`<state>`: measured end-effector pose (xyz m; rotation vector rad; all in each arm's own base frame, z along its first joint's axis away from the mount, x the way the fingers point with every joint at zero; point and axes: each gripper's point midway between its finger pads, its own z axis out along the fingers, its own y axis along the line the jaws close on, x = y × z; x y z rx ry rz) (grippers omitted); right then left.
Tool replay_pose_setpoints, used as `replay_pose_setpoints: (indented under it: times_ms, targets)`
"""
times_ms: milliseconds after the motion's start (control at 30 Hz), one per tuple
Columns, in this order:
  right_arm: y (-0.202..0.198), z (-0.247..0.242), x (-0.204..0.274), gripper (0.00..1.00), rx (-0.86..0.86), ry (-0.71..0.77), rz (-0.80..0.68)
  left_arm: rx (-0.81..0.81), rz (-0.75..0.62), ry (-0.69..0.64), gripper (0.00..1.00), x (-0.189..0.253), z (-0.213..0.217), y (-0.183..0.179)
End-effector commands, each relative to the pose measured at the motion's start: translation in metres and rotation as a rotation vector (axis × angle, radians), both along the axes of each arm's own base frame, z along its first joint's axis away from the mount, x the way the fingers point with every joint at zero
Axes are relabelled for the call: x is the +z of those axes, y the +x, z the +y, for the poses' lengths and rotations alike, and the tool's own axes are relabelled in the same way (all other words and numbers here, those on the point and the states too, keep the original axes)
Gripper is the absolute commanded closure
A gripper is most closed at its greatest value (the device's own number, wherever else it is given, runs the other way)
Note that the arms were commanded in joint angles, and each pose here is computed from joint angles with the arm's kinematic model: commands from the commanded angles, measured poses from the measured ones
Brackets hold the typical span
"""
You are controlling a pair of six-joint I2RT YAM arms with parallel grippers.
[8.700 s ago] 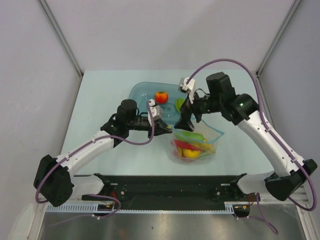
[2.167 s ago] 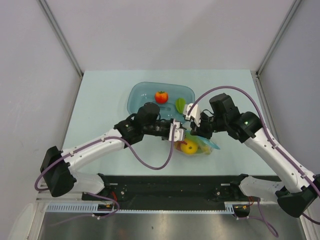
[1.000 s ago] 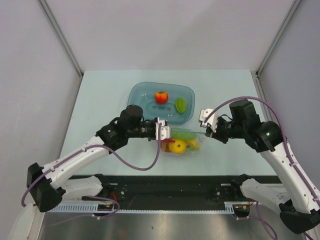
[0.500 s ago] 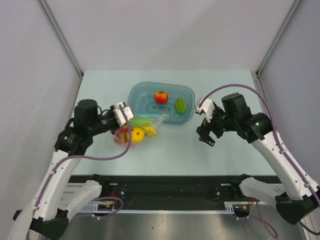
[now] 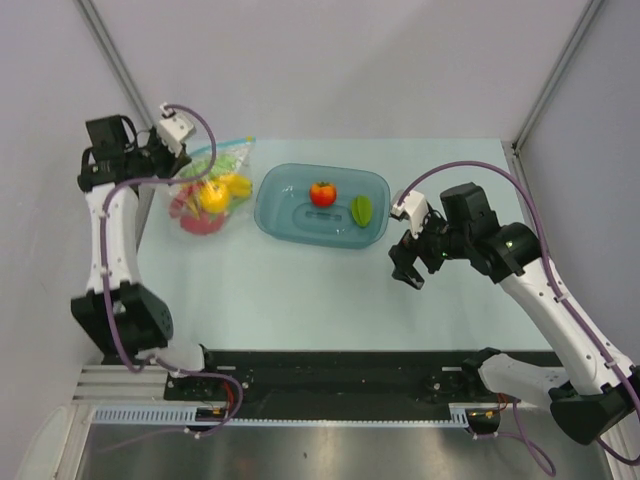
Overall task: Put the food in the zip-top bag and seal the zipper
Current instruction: Place the zipper food storage bag at the center of the board.
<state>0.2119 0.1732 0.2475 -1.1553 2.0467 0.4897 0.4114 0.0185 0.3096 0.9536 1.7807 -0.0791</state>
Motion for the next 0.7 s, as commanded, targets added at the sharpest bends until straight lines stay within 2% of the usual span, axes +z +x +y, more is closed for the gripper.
replay_pose_setpoints:
  times_ms: [0,67,133,267,367,433,467,667]
  targets:
    - [0.0,0.001,0.016,0.0,-0.02,0.035,-0.034,-0.114,-0.227,0.061,1.0,0.073,0.016,0.056]
    - [-0.002,-0.001,0.015,0.0,-0.029,0.034,-0.033,-0.112,-0.225,0.084,1.0,0.067,0.029,0.067]
    - [-0.003,-0.002,0.014,0.0,-0.035,0.034,-0.031,-0.153,-0.202,0.114,1.0,0.043,0.034,0.07]
    - [-0.003,-0.002,0.008,0.0,-0.049,0.036,-0.017,-0.253,-0.11,0.212,1.0,-0.033,0.032,0.047]
    - [-0.008,-0.003,0.007,0.0,-0.044,0.031,0.004,-0.381,0.04,0.294,1.0,-0.128,0.021,-0.004]
    - [-0.011,-0.006,0.007,0.0,-0.043,0.026,0.01,-0.396,0.094,0.331,1.0,-0.153,0.02,-0.03]
    - [-0.012,-0.006,0.006,0.0,-0.041,0.023,0.011,-0.437,0.144,0.334,1.0,-0.182,0.015,-0.052]
    - [-0.016,-0.004,0.0,0.0,-0.026,0.015,0.048,-0.479,0.28,0.224,1.0,-0.219,-0.018,-0.134]
